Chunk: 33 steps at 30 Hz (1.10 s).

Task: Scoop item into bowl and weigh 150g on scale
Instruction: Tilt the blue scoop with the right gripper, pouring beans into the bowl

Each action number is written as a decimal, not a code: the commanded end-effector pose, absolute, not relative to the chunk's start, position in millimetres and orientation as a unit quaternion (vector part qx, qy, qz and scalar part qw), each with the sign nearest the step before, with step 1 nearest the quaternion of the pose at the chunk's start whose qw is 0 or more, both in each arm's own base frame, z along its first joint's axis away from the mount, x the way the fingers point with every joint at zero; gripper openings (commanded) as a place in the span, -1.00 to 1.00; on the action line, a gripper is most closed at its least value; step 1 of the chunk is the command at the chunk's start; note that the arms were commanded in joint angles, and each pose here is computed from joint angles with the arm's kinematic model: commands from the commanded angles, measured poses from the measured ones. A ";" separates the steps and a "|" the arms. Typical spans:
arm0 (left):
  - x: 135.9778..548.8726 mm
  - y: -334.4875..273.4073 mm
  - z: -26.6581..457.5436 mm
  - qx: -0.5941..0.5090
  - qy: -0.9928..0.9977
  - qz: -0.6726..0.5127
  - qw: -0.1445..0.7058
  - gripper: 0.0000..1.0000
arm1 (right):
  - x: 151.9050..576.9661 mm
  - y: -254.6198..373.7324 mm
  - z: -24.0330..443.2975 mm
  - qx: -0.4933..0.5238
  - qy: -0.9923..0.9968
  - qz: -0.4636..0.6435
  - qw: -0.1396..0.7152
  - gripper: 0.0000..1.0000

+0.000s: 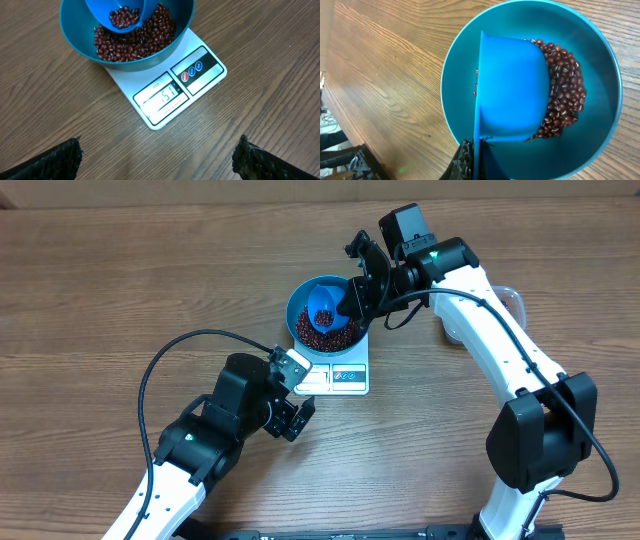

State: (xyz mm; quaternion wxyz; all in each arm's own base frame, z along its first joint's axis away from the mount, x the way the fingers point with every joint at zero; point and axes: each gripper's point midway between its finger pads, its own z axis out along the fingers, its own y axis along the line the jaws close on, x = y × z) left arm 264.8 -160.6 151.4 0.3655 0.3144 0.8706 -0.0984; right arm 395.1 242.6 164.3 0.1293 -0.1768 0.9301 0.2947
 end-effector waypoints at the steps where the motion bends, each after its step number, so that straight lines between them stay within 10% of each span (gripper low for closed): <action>1: 263.3 -161.5 146.9 0.313 0.873 -0.099 0.359 0.99 | 407.6 237.9 177.0 -0.177 0.931 0.277 0.159 -0.93; 33: 263.2 -161.4 146.8 0.313 0.874 -0.099 0.359 0.99 | 383.2 254.9 153.0 -0.229 0.943 0.197 0.143 -0.93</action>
